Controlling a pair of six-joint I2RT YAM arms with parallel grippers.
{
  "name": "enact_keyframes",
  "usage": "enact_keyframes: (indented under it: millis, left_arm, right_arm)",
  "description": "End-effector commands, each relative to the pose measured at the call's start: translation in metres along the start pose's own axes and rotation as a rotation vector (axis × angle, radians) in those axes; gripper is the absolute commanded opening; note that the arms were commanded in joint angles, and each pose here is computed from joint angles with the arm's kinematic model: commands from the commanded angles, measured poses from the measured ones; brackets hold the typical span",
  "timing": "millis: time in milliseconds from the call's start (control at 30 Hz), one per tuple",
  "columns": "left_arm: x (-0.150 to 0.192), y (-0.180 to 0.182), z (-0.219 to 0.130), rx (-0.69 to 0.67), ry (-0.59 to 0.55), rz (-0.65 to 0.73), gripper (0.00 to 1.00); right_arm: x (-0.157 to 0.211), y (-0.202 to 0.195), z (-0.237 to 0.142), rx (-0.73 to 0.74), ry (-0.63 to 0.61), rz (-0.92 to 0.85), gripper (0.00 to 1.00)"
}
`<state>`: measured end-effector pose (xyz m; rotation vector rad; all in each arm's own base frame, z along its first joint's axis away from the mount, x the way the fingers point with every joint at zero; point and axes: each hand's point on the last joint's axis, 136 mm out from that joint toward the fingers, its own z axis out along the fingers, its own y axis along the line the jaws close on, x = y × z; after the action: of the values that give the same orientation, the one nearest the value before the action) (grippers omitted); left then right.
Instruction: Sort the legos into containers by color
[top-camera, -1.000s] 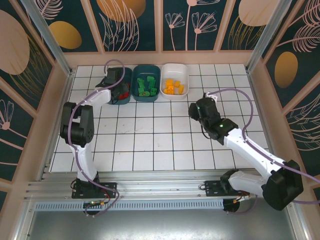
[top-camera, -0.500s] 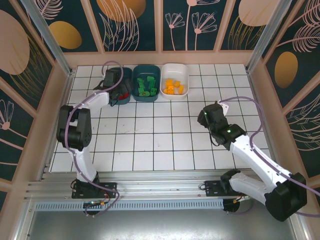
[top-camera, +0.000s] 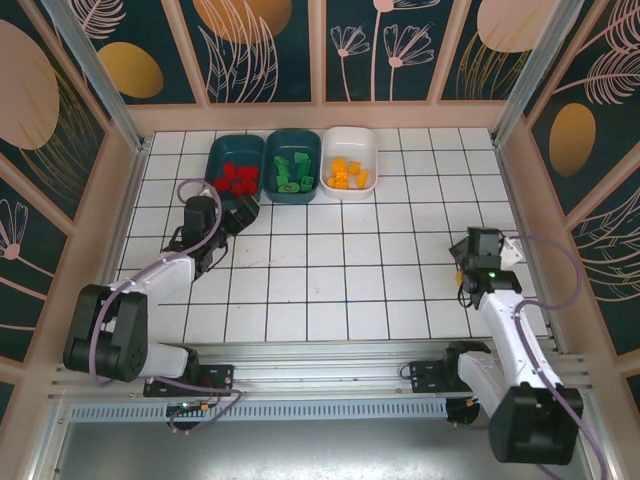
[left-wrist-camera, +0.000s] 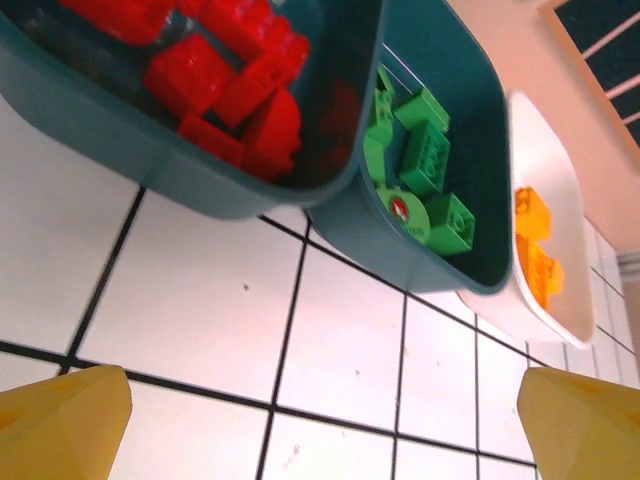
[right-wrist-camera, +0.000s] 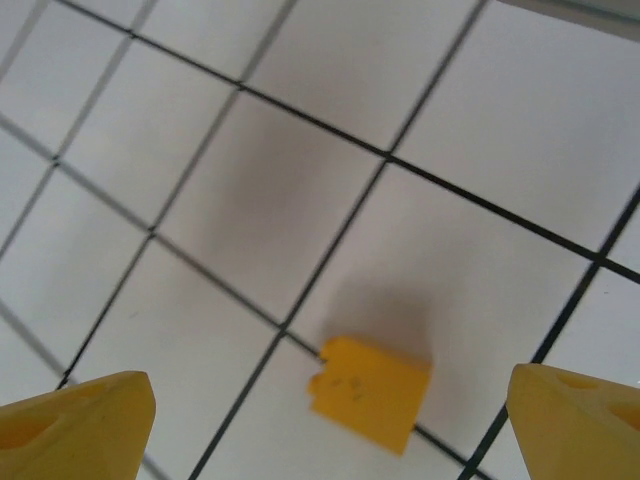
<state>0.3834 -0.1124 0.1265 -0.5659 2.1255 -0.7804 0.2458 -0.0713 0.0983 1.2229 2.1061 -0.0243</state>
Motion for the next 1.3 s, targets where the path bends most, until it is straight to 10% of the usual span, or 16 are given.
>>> enact_keyframes:
  millis: [0, 300, 667, 1267]
  left_arm:
    - [-0.007, -0.035, -0.014, 0.156, -0.016, -0.012, 0.98]
    - [-0.009, -0.043, -0.040, 0.179, -0.041, 0.022, 0.98]
    - [-0.011, -0.051, -0.044, 0.208, -0.039, 0.023, 0.98]
    - [-0.006, -0.051, -0.047, 0.216, -0.026, 0.019, 0.99]
  right_arm:
    - [0.007, 0.005, 0.024, -0.052, 0.078, 0.033, 0.92]
    - [0.057, 0.041, 0.060, -0.201, 0.323, -0.063, 0.84]
    - [0.084, 0.113, 0.019, -0.473, 0.494, -0.064, 0.78]
    - [0.078, 0.087, 0.056, -0.214, 0.390, -0.220, 0.76]
